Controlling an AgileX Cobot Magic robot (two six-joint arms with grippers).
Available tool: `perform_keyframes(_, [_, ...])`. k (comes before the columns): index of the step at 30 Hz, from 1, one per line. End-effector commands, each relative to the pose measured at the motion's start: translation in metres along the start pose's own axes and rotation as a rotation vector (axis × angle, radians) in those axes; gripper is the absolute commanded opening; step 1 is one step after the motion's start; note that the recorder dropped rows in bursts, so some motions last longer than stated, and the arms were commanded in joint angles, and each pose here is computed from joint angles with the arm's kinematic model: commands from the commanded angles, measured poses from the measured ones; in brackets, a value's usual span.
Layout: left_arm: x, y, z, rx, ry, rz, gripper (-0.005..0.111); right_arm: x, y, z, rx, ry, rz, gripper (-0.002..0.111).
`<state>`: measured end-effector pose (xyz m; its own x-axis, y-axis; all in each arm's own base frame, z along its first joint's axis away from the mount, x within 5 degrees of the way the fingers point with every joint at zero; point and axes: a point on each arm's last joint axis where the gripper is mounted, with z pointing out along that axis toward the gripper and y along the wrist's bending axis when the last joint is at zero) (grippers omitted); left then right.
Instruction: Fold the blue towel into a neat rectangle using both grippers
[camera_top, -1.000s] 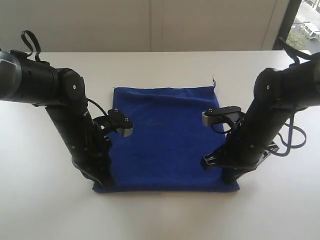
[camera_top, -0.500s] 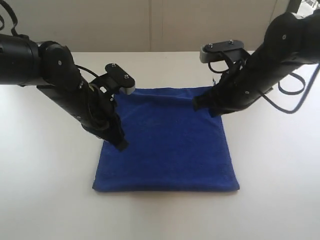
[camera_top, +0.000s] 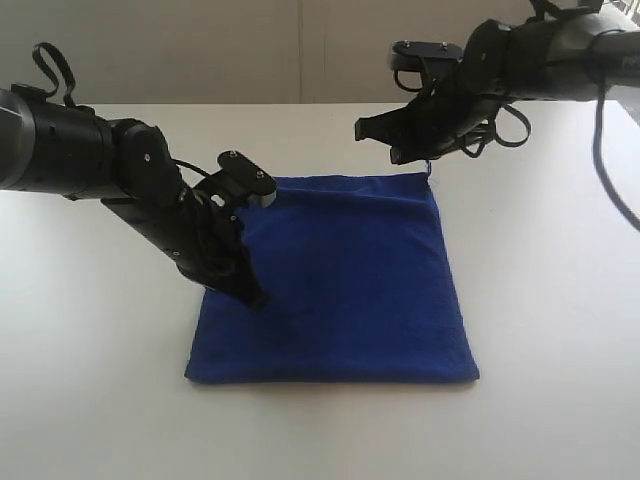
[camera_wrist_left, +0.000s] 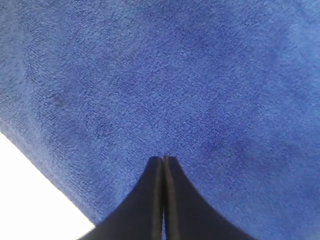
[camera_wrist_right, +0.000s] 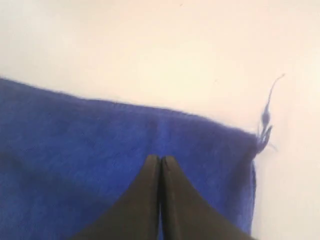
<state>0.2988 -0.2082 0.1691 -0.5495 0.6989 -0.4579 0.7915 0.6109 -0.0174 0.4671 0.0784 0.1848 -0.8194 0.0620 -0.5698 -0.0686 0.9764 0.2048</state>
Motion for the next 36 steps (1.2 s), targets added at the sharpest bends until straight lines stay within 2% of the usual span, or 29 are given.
perform_keyframes(1, [-0.004, 0.000, -0.001, -0.015, -0.034, -0.015, 0.000, -0.013, -0.008, 0.025, 0.004, -0.029, 0.030, 0.008])
perform_keyframes(3, [-0.005, 0.001, -0.001, -0.026, -0.049, -0.015, 0.000, -0.014, -0.008, 0.035, 0.000, -0.030, 0.037, 0.014])
perform_keyframes(7, [-0.006, 0.001, -0.001, -0.027, -0.050, -0.017, 0.000, -0.015, -0.010, 0.052, -0.004, -0.031, 0.048, 0.020])
perform_keyframes(21, [-0.006, 0.001, -0.001, -0.027, -0.050, -0.017, 0.000, -0.007, -0.010, 0.068, -0.018, 0.025, 0.073, 0.020])
perform_keyframes(29, [-0.006, 0.001, -0.001, -0.027, -0.053, -0.020, 0.000, 0.002, 0.000, 0.081, -0.033, 0.045, 0.068, 0.020])
perform_keyframes(32, [-0.006, 0.001, -0.001, -0.026, -0.052, -0.020, 0.000, 0.007, -0.001, 0.088, -0.029, 0.061, 0.067, 0.018])
perform_keyframes(36, [-0.006, 0.001, -0.001, -0.026, -0.052, -0.020, 0.000, 0.009, -0.001, 0.090, -0.027, 0.068, 0.067, 0.006])
